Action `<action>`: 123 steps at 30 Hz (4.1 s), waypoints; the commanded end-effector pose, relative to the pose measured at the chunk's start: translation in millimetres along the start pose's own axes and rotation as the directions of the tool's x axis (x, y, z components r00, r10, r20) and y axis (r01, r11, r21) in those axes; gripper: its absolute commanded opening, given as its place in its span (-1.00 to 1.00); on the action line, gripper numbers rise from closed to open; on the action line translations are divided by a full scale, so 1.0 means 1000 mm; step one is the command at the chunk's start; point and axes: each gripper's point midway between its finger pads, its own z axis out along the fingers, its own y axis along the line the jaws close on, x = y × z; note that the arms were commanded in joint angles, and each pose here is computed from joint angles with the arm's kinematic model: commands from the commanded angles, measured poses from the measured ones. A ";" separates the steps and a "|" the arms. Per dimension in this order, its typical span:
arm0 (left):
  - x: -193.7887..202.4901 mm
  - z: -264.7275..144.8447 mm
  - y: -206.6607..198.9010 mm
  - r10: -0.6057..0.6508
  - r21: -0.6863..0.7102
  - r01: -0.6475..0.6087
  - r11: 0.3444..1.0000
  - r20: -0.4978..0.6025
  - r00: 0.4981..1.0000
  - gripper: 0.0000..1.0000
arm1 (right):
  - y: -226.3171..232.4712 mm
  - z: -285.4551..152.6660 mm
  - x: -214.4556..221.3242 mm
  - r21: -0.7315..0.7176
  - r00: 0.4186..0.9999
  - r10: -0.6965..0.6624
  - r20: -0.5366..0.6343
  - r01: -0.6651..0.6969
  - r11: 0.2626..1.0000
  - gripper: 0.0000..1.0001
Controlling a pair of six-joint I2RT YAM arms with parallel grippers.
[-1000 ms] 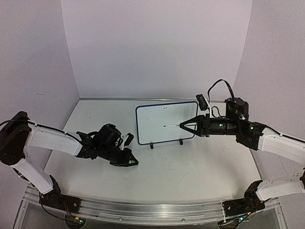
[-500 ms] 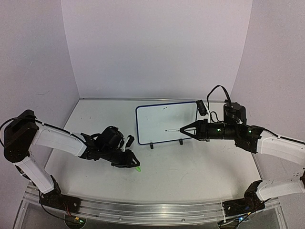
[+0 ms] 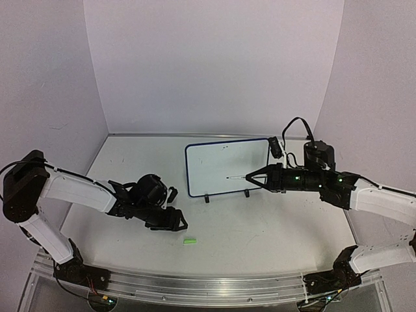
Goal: Write a sentence on the whiteboard
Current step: Place the pen cap at the center of the board, then hold the whiteboard at the center of the board, then write a sentence on the whiteboard.
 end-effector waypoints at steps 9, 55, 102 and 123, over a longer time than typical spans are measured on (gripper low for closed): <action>-0.088 -0.089 -0.023 0.254 0.006 -0.256 0.967 0.101 0.962 0.47 | 0.004 0.008 -0.016 0.040 0.995 -0.059 0.078 0.056 0.998 -1.00; -0.230 -0.093 -0.067 0.687 0.030 -0.737 0.675 0.338 0.643 -0.70 | -0.007 0.098 -0.072 -0.027 0.975 -0.090 0.204 0.098 0.995 -1.00; -0.220 -0.079 -0.055 0.731 0.026 -0.766 0.642 0.277 0.623 -1.00 | -0.023 0.129 -0.087 -0.014 0.958 -0.076 0.277 0.083 0.996 -1.00; -0.221 -0.080 -0.055 0.734 0.021 -0.768 0.641 0.276 0.620 -1.00 | -0.053 0.139 -0.064 0.046 0.972 -0.049 0.228 0.039 0.998 -1.00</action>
